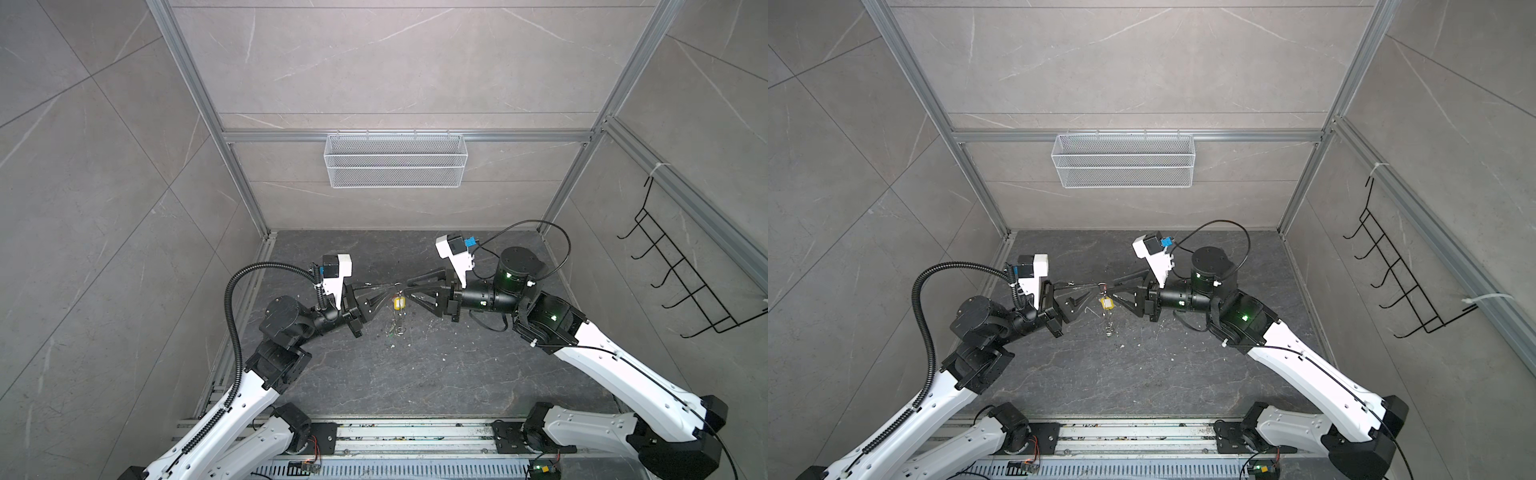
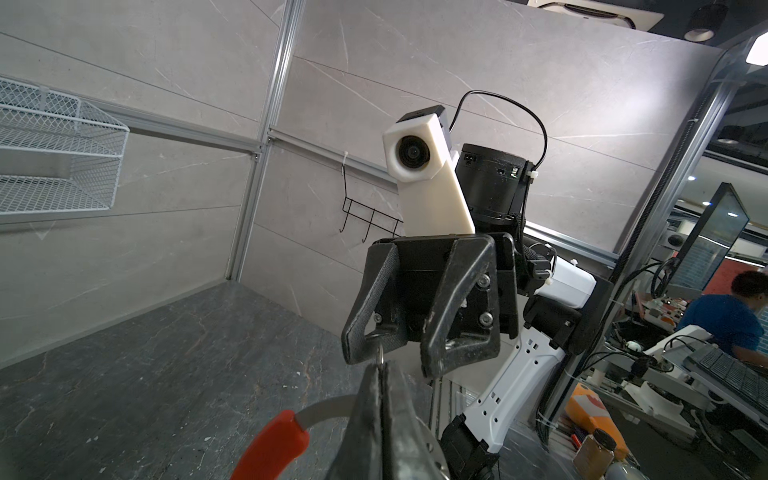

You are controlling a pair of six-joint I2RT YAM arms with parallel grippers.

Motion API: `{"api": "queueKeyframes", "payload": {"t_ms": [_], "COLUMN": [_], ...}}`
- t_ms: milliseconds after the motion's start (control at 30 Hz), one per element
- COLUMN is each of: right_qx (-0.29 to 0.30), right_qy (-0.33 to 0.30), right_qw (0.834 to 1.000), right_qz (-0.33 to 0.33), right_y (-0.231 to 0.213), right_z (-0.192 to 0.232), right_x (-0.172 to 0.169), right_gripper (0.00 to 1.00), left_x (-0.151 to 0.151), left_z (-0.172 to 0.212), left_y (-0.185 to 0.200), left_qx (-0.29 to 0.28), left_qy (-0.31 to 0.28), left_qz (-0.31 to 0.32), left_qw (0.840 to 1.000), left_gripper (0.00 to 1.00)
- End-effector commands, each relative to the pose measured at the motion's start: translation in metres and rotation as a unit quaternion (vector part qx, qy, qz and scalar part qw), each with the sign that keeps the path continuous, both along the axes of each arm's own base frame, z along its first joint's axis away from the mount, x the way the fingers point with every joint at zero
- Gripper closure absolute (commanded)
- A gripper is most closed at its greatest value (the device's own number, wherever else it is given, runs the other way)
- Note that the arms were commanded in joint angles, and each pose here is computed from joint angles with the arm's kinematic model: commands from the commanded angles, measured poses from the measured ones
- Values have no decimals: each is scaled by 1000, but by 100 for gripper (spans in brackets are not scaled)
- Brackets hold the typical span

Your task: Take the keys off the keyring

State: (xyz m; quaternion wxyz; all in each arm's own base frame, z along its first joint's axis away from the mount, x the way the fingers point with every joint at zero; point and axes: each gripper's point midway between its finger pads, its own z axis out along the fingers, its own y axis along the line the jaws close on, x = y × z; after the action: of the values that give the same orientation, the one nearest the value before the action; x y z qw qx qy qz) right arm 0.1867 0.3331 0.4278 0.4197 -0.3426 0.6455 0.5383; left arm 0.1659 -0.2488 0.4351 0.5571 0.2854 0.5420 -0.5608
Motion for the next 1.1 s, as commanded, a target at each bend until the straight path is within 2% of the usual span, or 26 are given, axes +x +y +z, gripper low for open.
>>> {"api": "queueKeyframes", "payload": {"t_ms": [0, 200, 333, 533, 900, 967, 1067], "right_qx": [19, 23, 23, 18, 11, 5, -5], "right_qy": [-6, -3, -3, -4, -8, -8, -8], "right_qw": [1000, 999, 999, 999, 1000, 1000, 1000], "right_qz": [20, 30, 32, 26, 24, 23, 17], "right_y": [5, 8, 8, 6, 3, 2, 0], "right_z": [14, 14, 14, 12, 12, 12, 8], "right_x": [-5, -6, -6, -6, -8, -9, -8], "right_gripper": [65, 69, 75, 77, 99, 100, 100], "left_x": [-10, -10, -9, -9, -7, -7, -9], "left_z": [22, 20, 19, 19, 15, 14, 13], "left_y": [6, 5, 5, 5, 5, 6, 10], "left_qx": [-32, -30, -30, -28, -17, -11, -4], "left_qy": [-31, -29, -28, -25, -14, -11, -9], "left_qz": [-5, -5, -5, -6, 0, 6, 15], "left_qw": [999, 999, 999, 999, 1000, 1000, 1000], "left_gripper": [100, 100, 100, 100, 100, 100, 87]}}
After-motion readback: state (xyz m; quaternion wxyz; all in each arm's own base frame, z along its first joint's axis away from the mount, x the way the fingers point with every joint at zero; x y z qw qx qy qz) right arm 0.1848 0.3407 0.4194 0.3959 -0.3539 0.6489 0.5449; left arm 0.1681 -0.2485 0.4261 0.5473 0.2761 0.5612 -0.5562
